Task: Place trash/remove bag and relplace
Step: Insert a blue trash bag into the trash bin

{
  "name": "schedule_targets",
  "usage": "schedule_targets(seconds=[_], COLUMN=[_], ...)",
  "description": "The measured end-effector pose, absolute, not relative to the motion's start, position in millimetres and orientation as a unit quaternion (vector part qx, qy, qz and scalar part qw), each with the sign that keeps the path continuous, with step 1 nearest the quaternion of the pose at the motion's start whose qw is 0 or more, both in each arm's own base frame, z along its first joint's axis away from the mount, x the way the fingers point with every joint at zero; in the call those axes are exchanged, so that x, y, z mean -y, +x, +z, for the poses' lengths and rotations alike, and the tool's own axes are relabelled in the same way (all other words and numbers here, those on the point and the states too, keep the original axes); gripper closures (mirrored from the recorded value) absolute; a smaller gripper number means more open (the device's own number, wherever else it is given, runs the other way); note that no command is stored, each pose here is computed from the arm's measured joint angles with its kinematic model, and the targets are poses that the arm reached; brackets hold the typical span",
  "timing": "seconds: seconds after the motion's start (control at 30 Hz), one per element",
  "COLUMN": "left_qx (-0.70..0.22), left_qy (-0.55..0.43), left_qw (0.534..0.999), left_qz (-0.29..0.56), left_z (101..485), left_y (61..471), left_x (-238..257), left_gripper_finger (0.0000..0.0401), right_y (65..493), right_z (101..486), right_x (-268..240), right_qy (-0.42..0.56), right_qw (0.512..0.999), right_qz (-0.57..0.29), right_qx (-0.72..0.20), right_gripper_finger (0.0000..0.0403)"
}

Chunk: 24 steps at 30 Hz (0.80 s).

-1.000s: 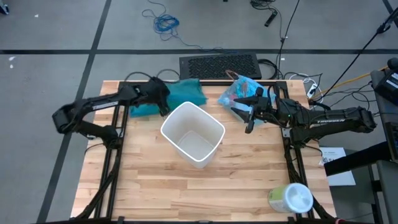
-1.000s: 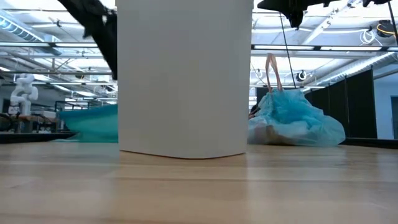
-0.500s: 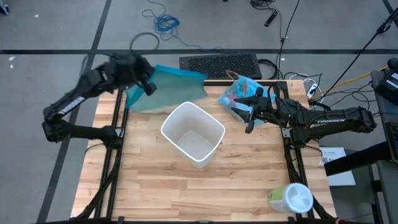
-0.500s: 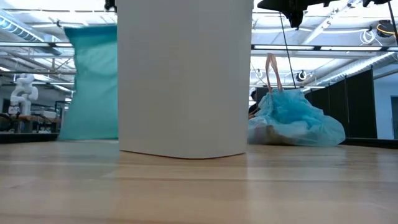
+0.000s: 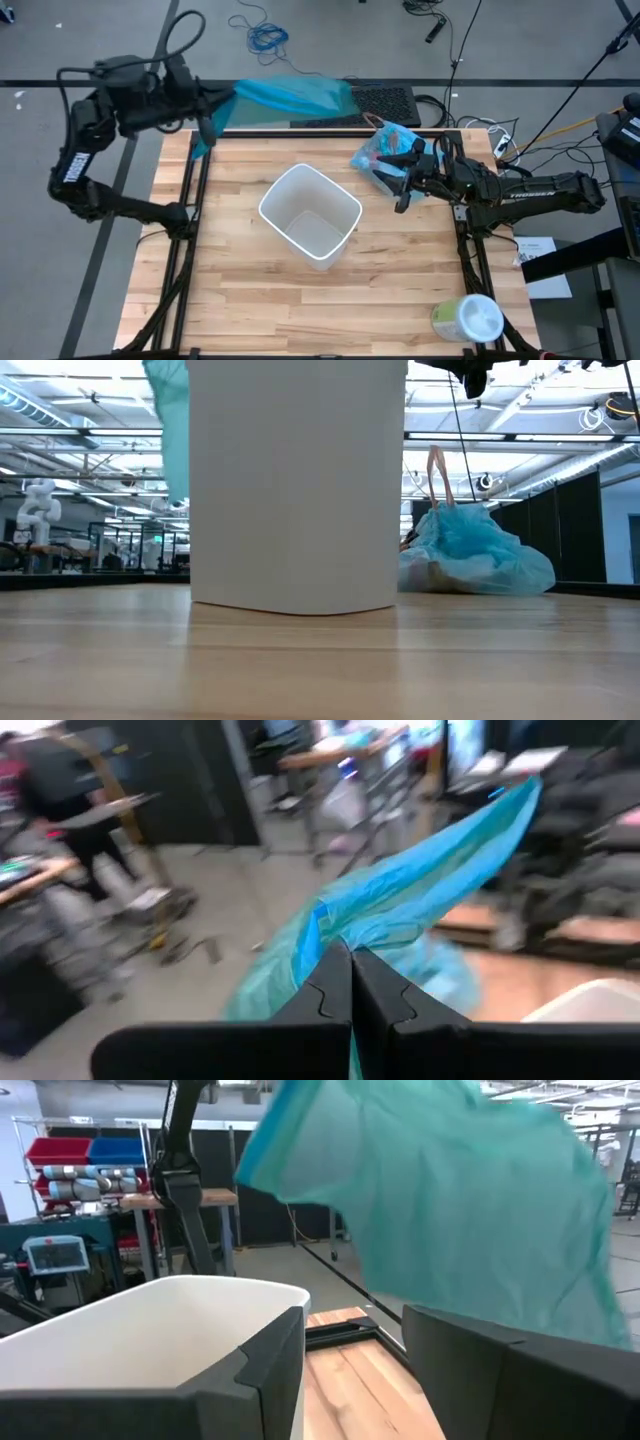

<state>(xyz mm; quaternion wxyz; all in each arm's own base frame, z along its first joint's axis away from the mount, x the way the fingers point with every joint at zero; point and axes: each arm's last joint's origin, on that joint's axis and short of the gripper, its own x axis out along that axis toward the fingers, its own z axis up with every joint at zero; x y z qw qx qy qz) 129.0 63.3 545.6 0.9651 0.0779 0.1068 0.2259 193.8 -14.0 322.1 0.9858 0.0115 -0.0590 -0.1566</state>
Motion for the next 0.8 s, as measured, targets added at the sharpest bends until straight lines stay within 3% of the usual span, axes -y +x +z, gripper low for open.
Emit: schedule_targets(seconds=[0.57, 0.8], left_qx=[0.002, 0.017], left_qy=[0.057, 0.056], left_qw=[0.997, 0.998], left_qz=[0.045, -0.005], left_z=[600, 602], left_y=[155, 160], left_x=[-24, -8], left_gripper_finger=[0.0401, 0.0401], right_y=[193, 188], right_z=[330, 358], right_x=[9, -20], right_qy=[-0.029, -0.062], right_qw=[0.984, 0.986], right_qz=[-0.152, -0.125], right_qx=[0.086, 0.088], right_gripper_finger=[0.0238, 0.0238])
